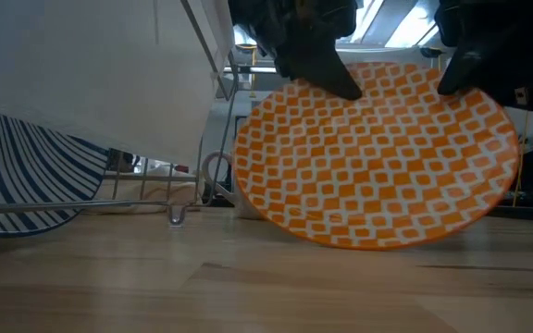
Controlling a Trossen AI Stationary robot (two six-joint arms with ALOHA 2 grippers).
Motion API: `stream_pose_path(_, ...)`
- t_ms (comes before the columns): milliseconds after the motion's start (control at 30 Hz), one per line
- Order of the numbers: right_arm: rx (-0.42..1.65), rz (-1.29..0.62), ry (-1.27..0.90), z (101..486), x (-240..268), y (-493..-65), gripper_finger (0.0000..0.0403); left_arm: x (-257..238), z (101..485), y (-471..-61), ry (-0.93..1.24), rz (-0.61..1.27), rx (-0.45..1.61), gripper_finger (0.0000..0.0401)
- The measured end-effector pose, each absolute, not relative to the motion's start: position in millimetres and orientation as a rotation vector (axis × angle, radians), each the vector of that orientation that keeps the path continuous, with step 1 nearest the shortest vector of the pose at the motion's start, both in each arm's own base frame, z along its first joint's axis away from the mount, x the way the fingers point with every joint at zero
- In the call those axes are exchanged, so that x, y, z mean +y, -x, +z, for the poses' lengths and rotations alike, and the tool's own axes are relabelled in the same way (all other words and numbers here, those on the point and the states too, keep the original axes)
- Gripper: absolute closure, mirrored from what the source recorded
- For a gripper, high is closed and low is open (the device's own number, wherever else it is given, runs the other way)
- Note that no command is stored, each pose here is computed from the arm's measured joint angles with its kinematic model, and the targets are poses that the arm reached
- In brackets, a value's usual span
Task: Sort dishes
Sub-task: Put the orange patterned plate into the dish rack
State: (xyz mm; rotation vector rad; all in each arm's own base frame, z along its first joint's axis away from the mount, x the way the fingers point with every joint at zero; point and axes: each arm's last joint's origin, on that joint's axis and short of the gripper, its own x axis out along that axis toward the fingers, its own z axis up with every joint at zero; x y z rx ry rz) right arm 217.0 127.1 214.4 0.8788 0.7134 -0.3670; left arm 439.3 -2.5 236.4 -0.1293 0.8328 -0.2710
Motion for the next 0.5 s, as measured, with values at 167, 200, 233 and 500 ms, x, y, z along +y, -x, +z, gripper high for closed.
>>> stream_pose_path(167, 0.728, -0.361, -0.923, 215, 128, -217, 0.029, -2, 237, -440, 0.164, -0.255, 0.832, 0.0395)
stream_pose_path(200, 0.736, -0.363, -0.953, 216, 128, -216, 0.0288, -3, 237, -440, 0.172, -0.252, 0.828, 0.0395)
stream_pose_path(233, 0.744, -0.365, -0.993, 216, 128, -215, 0.0287, -3, 237, -441, 0.175, -0.25, 0.822, 0.0396)
stream_pose_path(500, 0.724, -0.303, -1.099, 241, 119, -199, 0.0284, -3, 248, -440, 0.164, -0.246, 0.768, 0.0398)
